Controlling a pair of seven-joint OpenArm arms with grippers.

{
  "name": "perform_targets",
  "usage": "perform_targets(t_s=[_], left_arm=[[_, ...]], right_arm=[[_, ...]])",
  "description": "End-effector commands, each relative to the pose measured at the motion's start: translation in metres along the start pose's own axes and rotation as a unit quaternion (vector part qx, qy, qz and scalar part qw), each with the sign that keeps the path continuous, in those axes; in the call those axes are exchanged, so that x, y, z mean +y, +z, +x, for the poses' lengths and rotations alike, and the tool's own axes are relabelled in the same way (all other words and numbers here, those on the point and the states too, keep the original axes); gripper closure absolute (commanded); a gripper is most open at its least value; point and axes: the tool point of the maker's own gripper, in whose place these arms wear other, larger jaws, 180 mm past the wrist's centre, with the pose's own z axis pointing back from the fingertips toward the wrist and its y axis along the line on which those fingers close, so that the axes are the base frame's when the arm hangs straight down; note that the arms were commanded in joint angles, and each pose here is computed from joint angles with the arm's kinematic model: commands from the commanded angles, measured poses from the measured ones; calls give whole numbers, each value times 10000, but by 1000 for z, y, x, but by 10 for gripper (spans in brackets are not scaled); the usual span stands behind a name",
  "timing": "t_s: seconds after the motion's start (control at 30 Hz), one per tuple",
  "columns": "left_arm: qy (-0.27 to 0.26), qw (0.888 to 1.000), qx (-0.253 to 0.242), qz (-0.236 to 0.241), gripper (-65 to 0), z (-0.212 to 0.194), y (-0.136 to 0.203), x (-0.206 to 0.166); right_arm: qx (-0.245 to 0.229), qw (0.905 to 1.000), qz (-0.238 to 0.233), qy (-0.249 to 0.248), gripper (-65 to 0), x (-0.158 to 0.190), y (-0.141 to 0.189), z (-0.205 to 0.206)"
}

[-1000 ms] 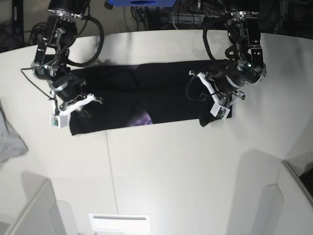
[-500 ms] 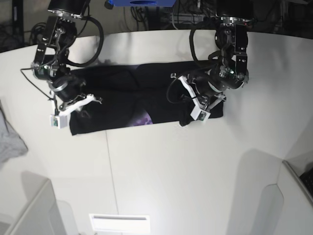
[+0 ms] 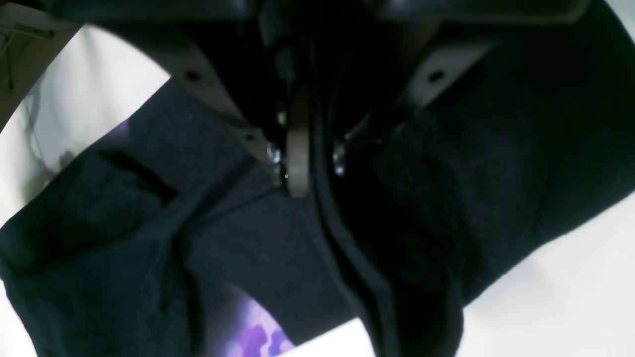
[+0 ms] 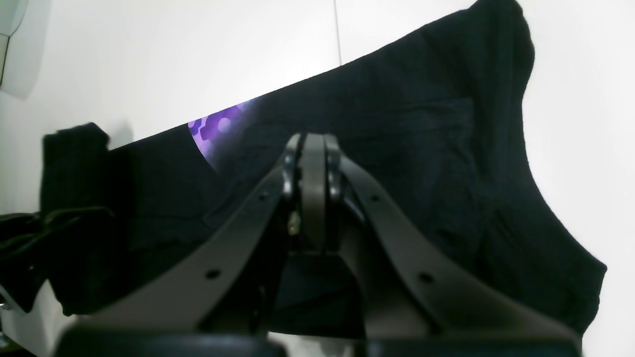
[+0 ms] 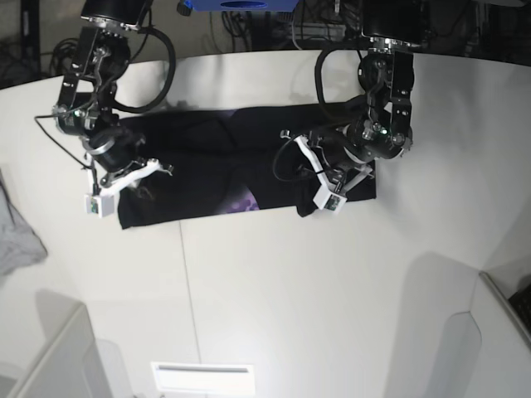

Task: Fold the T-shirt properly
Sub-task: 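Grasp the strip end with the left gripper and carry it toward the middle, then lay the strip end at the middle and open the left gripper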

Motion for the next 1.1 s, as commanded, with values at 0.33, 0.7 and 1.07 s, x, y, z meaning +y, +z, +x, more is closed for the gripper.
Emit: perform_targets(t_s=[0.33,0.7,1.07], left_arm=[[27,9993,-291,-235,0,19,-3,-20],[-139,9990,-166,-382,0,14,-9,-34],[-130,9990,-171,-381,0,15,-9,-34]], right_arm=[[-276,9996,64,65,0,4,2,17],[-283,9996,62,60,0,4,2,17],[-283,9996,62,60,0,4,2,17]])
